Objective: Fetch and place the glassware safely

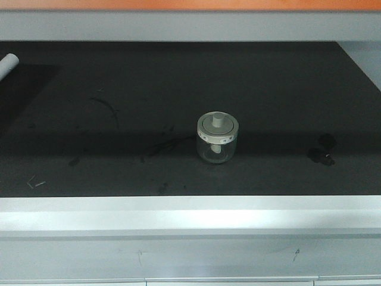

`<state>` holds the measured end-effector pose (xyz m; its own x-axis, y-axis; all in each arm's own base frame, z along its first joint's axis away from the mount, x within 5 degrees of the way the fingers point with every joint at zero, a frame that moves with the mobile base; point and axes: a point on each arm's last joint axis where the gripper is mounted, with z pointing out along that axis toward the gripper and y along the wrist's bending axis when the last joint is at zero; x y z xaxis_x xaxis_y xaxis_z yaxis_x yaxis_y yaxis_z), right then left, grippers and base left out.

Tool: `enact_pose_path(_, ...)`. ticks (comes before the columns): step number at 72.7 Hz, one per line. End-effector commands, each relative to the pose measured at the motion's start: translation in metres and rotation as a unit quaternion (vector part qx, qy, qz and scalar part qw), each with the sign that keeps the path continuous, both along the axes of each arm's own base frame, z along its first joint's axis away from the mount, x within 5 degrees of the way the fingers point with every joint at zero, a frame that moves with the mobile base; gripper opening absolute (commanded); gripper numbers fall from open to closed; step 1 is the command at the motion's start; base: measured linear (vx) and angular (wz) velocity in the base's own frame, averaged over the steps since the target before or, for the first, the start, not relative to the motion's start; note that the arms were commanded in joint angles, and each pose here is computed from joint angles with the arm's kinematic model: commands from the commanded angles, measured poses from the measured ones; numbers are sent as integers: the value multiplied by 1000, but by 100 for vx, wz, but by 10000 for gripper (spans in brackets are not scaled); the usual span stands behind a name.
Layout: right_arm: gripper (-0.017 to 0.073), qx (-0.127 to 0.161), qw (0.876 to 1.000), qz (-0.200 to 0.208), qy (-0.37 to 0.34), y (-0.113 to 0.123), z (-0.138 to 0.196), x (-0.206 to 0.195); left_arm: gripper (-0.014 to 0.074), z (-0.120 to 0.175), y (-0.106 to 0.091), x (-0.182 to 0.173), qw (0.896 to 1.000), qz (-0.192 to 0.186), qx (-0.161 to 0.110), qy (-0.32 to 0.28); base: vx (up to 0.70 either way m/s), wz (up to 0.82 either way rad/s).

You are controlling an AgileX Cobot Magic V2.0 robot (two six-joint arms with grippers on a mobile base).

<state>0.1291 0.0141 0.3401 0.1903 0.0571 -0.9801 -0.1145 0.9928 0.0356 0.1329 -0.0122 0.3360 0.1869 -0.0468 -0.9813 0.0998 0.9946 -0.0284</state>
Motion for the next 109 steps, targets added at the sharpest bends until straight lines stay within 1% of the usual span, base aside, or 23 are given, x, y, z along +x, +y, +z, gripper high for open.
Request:
enact_pose_path(1,-1,-6,1000,-1,-18,-1,13,-12,-7,15,1,-12,1000,0,-6,-23,0,0)
enact_pose_path(10,-1,-9,1000,-1,10,-3,10,-25,-7,10,3,-26,1000,2,-2,5,0,0)
enact_pose_path(18,-1,-13,1000,-1,22,-4,8,-38,-7,1,4,-41,1000,4,2,8,0,0)
enact_pose_path(27,-1,-19,1000,-2,19,-6,-1,-52,-7,-23,6,-55,1000,5,3,30,0,0)
enact_pose_path(35,-1,-13,1000,-1,28,-7,-22,-61,-7,-45,6,-62,997,6,6,73,0,0)
enact_pose_path(37,-1,-6,999,1,35,-7,-28,-61,-7,-49,7,-63,997,7,7,79,0,0)
enact_pose_path(42,-1,9,999,5,49,-6,-39,-62,-7,-50,7,-65,997,6,6,74,0,0)
enact_pose_path(45,-1,12,998,6,60,-6,-45,-62,-7,-48,7,-65,998,6,5,64,0,0)
enact_pose_path(55,-1,3,997,4,77,-6,-55,-60,-7,-46,7,-65,999,6,4,53,0,0)
enact_pose_path(69,6,2,998,3,63,-6,-53,-60,-7,-47,7,-65,998,5,-1,59,0,0)
enact_pose_path(75,22,-7,998,2,63,-6,-53,-60,-7,-47,7,-65,998,5,-1,59,0,0)
enact_pose_path(80,55,-18,998,1,68,-6,-53,-58,-7,-47,7,-65,998,5,-1,59,0,0)
enact_pose_path(85,105,-24,997,0,71,-6,-54,-56,-7,-47,7,-65,998,5,-1,59,0,0)
enact_pose_path(93,226,-21,997,1,80,-5,-55,-54,-7,-47,7,-65,998,5,-1,59,0,0)
enact_pose_path(96,289,-20,996,1,84,-5,-56,-52,-7,-47,7,-65,998,5,-1,59,0,0)
enact_pose_path(102,386,-19,996,1,88,-5,-56,-50,-7,-47,7,-65,998,5,-1,59,0,0)
enact_pose_path(106,433,-17,996,1,86,-5,-56,-50,-7,-47,7,-65,998,5,-1,59,0,0)
enact_pose_path(109,458,-10,996,2,85,-5,-55,-49,-7,-47,7,-65,998,5,-1,59,0,0)
